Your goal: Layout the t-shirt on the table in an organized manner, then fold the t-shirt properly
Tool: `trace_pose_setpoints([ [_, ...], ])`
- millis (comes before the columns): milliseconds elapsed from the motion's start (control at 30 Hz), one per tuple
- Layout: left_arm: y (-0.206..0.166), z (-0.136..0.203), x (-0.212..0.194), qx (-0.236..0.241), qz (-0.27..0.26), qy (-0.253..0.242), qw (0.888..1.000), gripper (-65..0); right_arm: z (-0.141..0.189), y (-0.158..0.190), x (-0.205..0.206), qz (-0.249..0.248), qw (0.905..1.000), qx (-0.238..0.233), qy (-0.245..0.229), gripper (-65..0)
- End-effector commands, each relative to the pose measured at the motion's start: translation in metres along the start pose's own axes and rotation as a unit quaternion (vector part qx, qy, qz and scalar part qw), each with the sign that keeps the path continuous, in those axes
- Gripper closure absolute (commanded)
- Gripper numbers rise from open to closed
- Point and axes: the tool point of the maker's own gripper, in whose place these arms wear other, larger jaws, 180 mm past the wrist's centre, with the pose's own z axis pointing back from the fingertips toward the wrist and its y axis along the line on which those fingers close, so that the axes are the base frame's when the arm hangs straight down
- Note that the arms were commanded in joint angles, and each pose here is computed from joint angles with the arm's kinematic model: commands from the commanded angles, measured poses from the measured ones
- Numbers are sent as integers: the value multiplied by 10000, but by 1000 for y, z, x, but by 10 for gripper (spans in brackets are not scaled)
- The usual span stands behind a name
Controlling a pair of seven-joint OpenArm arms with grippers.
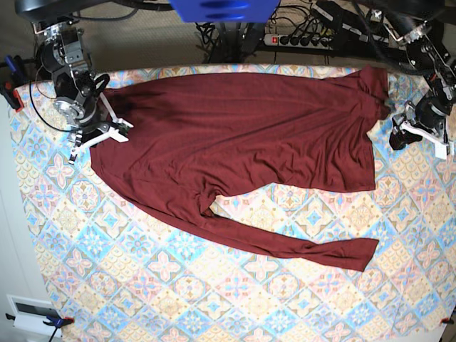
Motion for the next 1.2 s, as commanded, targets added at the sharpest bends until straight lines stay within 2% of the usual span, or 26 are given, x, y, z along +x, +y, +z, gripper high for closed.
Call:
trace_pose_setpoints([
  [0, 0, -1, 21, -13, -27, -266, 9996, -379, 3, -12, 0, -30, 9998, -175, -2, -94],
  [133, 2, -35, 26, 23, 294, -104, 9995, -379, 2, -19, 14, -217, 9993, -261, -149, -94],
  [333, -30, -80, 33, -102, 76, -131, 9998, -379, 1, -14, 23, -354, 9989, -216, -237, -94],
  [433, -45, -102, 23, -179, -47, -20, 9998, -379, 1, -13, 24, -377, 9988, -207, -247, -94],
  [567, -51, -126, 10, -218, 160, 103, 9996, -379, 2, -16, 22, -410, 9986, -241, -221, -94],
  [800, -48, -134, 2, -159, 241, 192, 9994, -376, 3, -26, 7, -614, 9974, -373, -70, -94],
  [867, -49, -135, 0, -186, 227, 230, 9993, -334, 3, -28, 8, -618, 9973, -395, -77, -94],
  [900, -53, -136, -1, -232, 209, 244, 9992, -283, 3, -35, 9, -634, 9968, -468, -97, -94],
  [1033, -65, -140, -2, -324, 18, 313, 9990, -11, 4, -60, 23, -825, 9937, -653, -378, -96],
  [1100, -65, -140, -2, -325, 5, 316, 9990, 0, 7, -73, 39, -1080, 9889, -638, -791, -97],
  [1167, -65, -139, 0, -325, 20, 279, 9991, -28, 11, -93, 54, -1353, 9813, -682, -1188, -95],
])
